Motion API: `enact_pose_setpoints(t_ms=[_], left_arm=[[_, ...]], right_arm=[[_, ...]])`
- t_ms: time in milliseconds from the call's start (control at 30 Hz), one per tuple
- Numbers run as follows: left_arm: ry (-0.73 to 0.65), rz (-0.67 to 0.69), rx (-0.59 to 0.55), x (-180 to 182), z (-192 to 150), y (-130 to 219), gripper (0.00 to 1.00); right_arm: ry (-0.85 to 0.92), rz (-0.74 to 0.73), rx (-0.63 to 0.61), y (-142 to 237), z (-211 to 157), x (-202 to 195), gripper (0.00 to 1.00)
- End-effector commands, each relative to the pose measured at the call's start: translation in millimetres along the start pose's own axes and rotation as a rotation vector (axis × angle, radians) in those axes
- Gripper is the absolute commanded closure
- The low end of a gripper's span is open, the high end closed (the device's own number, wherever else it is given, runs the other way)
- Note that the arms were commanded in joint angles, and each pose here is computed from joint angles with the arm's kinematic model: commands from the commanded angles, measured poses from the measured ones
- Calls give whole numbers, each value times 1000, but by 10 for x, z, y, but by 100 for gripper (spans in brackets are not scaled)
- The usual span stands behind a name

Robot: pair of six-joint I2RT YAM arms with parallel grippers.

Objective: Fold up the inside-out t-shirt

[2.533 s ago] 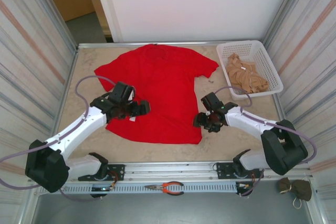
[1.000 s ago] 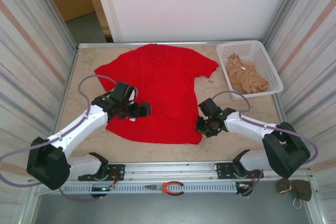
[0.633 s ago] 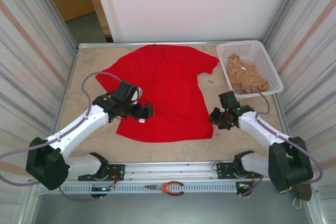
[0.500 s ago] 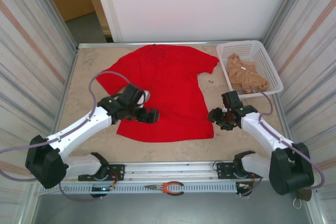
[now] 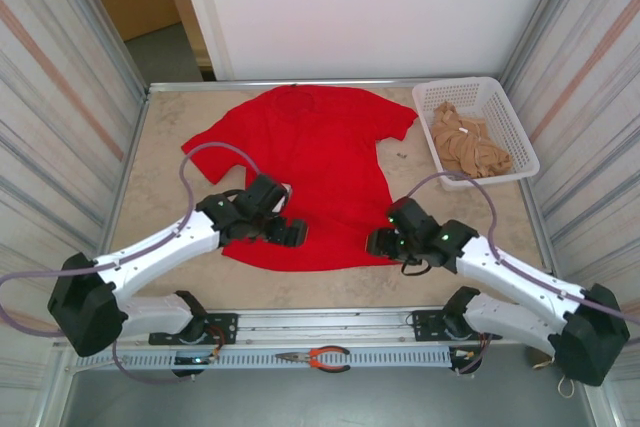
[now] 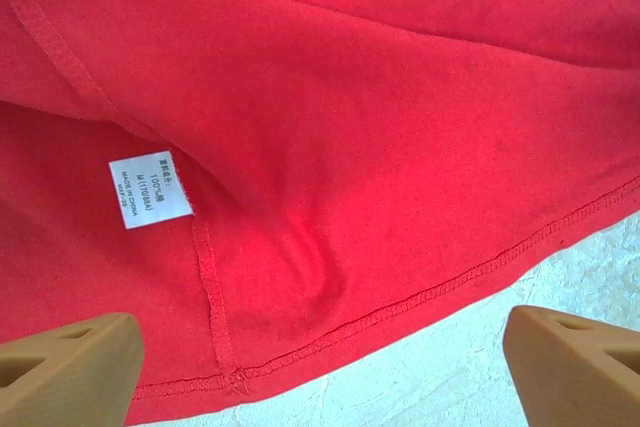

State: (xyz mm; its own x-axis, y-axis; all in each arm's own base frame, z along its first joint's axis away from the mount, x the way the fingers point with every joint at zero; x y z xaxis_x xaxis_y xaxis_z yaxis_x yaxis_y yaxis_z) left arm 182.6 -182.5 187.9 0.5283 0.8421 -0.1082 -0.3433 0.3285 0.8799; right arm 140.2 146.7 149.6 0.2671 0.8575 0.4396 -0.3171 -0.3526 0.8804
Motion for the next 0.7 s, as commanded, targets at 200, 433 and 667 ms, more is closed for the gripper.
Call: enact_pose_setpoints(t_ms=[200,433,667], left_arm=[[121,44,-46,217,-75,88,6],[154,45,-51,304,-156,134,6],[164,39,-60,347,-171,165,6]], right_arm=[[212,-194,-30,-319,-133,426,48],[275,-276,1,-635,-229,556,54],[266,-333,-4,-807,-241,491,64]])
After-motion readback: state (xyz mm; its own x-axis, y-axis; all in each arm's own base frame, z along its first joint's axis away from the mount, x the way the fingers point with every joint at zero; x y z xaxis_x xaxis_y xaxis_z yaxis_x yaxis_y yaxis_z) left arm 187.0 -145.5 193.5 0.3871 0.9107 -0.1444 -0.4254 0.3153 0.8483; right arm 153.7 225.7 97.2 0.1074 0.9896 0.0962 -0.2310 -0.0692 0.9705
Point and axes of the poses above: each hand's point on the last joint's axis, 136 mm out from that joint toward the fingers, its own y axis back along the fingers, its own x axis along the line the jaws close on, z = x × y, the point moved 8 cm from there along y, back along the fingers, and after that the axes turned 13 degrees about -y, right-handed, at the moved point
